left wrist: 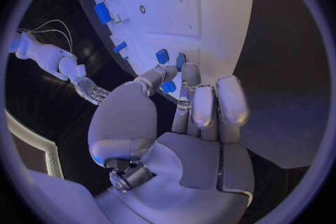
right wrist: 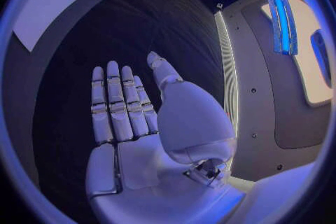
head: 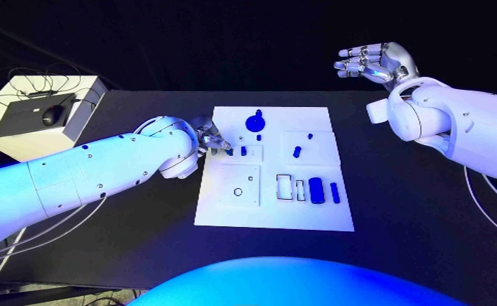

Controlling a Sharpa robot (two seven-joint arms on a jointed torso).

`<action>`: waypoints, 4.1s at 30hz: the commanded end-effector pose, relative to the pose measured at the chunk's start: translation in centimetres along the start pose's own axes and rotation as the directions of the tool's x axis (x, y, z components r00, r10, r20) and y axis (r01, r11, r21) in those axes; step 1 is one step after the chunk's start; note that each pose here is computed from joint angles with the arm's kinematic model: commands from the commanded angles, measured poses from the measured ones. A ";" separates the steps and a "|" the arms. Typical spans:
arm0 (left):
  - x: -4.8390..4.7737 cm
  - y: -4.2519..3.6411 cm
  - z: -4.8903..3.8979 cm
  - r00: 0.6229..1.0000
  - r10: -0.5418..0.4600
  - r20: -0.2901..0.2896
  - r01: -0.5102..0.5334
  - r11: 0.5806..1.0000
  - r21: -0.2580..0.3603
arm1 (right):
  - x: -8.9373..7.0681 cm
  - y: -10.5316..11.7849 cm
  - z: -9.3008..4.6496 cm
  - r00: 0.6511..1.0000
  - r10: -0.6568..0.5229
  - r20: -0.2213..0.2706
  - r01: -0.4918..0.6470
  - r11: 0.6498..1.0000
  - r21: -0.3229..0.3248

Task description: Assemble the parts on the task board

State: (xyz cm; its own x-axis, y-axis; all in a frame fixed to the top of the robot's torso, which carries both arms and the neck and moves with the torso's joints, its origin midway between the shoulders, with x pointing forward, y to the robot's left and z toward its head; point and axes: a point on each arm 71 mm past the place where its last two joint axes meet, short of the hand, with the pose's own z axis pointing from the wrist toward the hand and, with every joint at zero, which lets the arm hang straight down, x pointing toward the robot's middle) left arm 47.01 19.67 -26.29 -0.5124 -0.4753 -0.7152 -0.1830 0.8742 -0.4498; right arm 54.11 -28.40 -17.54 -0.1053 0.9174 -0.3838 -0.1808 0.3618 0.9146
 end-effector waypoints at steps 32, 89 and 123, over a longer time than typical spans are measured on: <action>0.50 -0.10 0.06 1.000 -0.003 -0.009 0.003 1.000 0.003 | 0.0 0.0 0.0 1.000 0.003 -0.005 -0.003 1.000 -0.008; 0.63 0.41 -0.83 0.995 -0.076 0.058 0.075 0.997 0.028 | 0.0 0.0 0.0 1.000 0.004 -0.007 -0.004 1.000 -0.008; 1.36 0.85 -0.58 0.993 -0.072 0.092 0.069 0.997 0.034 | 0.0 0.0 0.0 1.000 0.003 -0.006 -0.003 1.000 -0.007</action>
State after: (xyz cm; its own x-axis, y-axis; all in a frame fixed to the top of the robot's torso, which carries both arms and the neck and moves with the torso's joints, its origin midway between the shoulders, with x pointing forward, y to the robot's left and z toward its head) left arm 45.72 19.95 -27.28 -0.4225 -0.5509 -0.7197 -0.2066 0.8317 -0.5154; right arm 54.14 -28.46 -17.57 -0.1052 0.9173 -0.3840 -0.1797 0.3623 0.9146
